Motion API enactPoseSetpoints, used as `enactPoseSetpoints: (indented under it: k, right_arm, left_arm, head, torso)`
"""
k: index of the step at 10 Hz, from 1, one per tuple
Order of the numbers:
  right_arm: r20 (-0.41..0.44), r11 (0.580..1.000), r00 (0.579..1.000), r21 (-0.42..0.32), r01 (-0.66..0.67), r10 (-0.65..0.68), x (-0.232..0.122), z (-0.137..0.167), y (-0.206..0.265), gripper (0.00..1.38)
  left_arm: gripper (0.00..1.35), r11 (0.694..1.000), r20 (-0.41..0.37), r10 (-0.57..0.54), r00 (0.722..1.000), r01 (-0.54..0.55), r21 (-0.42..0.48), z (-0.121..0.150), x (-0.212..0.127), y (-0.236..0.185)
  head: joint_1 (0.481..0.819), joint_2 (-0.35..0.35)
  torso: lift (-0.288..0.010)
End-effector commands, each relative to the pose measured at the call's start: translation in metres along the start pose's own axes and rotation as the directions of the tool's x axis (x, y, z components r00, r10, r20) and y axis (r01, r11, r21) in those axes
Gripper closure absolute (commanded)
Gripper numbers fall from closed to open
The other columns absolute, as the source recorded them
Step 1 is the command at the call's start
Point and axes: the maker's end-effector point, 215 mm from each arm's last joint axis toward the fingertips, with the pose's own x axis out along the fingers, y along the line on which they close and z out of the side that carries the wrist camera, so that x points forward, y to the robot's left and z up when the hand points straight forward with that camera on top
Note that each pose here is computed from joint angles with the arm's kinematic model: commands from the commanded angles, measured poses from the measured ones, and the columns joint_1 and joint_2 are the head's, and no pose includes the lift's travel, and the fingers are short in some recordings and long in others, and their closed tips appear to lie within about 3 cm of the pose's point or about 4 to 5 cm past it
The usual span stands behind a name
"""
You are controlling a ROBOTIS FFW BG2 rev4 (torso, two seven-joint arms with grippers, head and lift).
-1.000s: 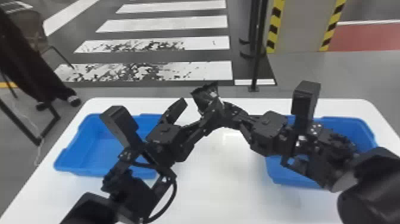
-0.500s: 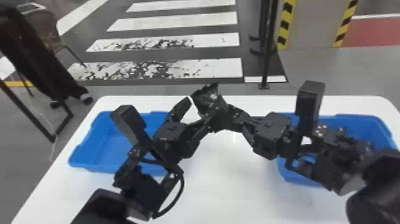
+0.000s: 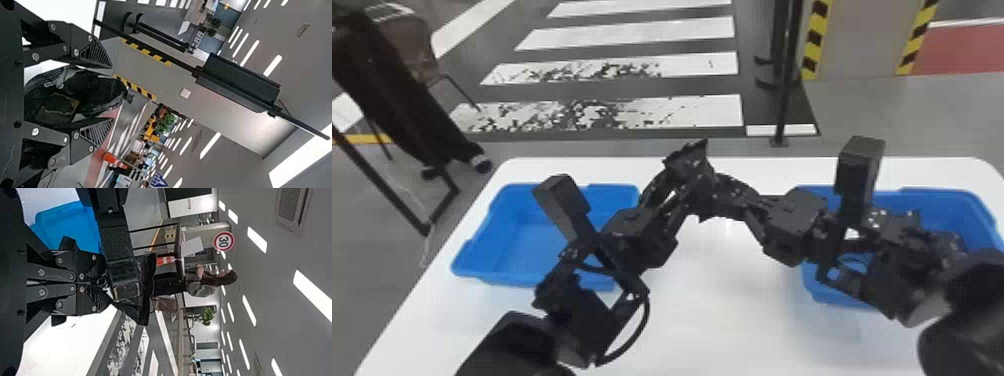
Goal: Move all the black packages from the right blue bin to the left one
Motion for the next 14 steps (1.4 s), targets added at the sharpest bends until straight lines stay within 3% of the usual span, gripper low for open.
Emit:
enactPoseSetpoints:
  k: [1, 4, 7, 8, 9, 10, 12, 13, 14]
  right_arm:
    - [0.010, 1.000, 1.000, -0.003, -0.002, 0.002, 0.000, 0.004, 0.000, 1.17]
    - [0.011, 1.000, 1.000, 0.012, -0.002, 0.001, 0.000, 0.001, -0.001, 1.09]
    - [0.050, 1.000, 0.999, 0.020, 0.008, -0.009, -0.001, 0.004, -0.008, 0.41]
    - [0.071, 1.000, 0.997, 0.027, 0.011, -0.012, -0.002, 0.006, -0.011, 0.21]
    - [0.067, 0.999, 0.998, 0.037, 0.015, -0.017, -0.003, 0.002, -0.012, 0.08]
    - [0.069, 0.999, 0.997, 0.039, 0.021, -0.024, -0.005, 0.003, -0.016, 0.09]
    - [0.069, 0.998, 0.997, 0.048, 0.032, -0.035, -0.010, 0.000, -0.019, 0.10]
    - [0.055, 0.997, 0.997, 0.067, 0.041, -0.045, -0.014, -0.004, -0.023, 0.10]
    - [0.055, 0.995, 0.996, 0.072, 0.070, -0.075, -0.023, -0.004, -0.035, 0.10]
  left_arm:
    - [1.21, 1.000, 0.034, -0.002, 0.999, 0.002, 0.011, 0.009, 0.000, -0.002]
    - [1.21, 1.000, 0.088, 0.025, 0.996, -0.026, 0.011, 0.025, -0.004, 0.007]
    - [1.21, 0.998, 0.105, 0.047, 0.993, -0.051, 0.032, 0.031, -0.005, 0.017]
    - [1.21, 0.990, 0.134, 0.107, 0.985, -0.118, 0.074, 0.039, -0.007, 0.046]
    - [1.21, 0.958, 0.160, 0.218, 0.963, -0.242, 0.156, 0.045, -0.013, 0.104]
    - [1.21, 0.886, 0.221, 0.332, 0.917, -0.384, 0.261, 0.062, -0.028, 0.169]
    - [1.21, 0.708, 0.299, 0.510, 0.807, -0.591, 0.388, 0.079, -0.075, 0.265]
    - [1.20, 0.671, 0.297, 0.553, 0.779, -0.627, 0.396, 0.080, -0.092, 0.286]
    - [0.89, 0.689, 0.286, 0.563, 0.775, -0.632, 0.355, 0.076, -0.096, 0.290]
  head:
    - [0.695, 0.147]
    - [0.678, 0.155]
    - [0.675, 0.163]
    - [0.672, 0.165]
    - [0.667, 0.179]
    - [0.665, 0.197]
    - [0.657, 0.314]
    - [0.657, 0.350]
    - [0.663, 0.350]
  torso:
    - [-0.168]
    - [-0.168]
    - [-0.168]
    - [-0.168]
    - [-0.168]
    - [-0.168]
    - [-0.168]
    - [-0.168]
    - [-0.168]
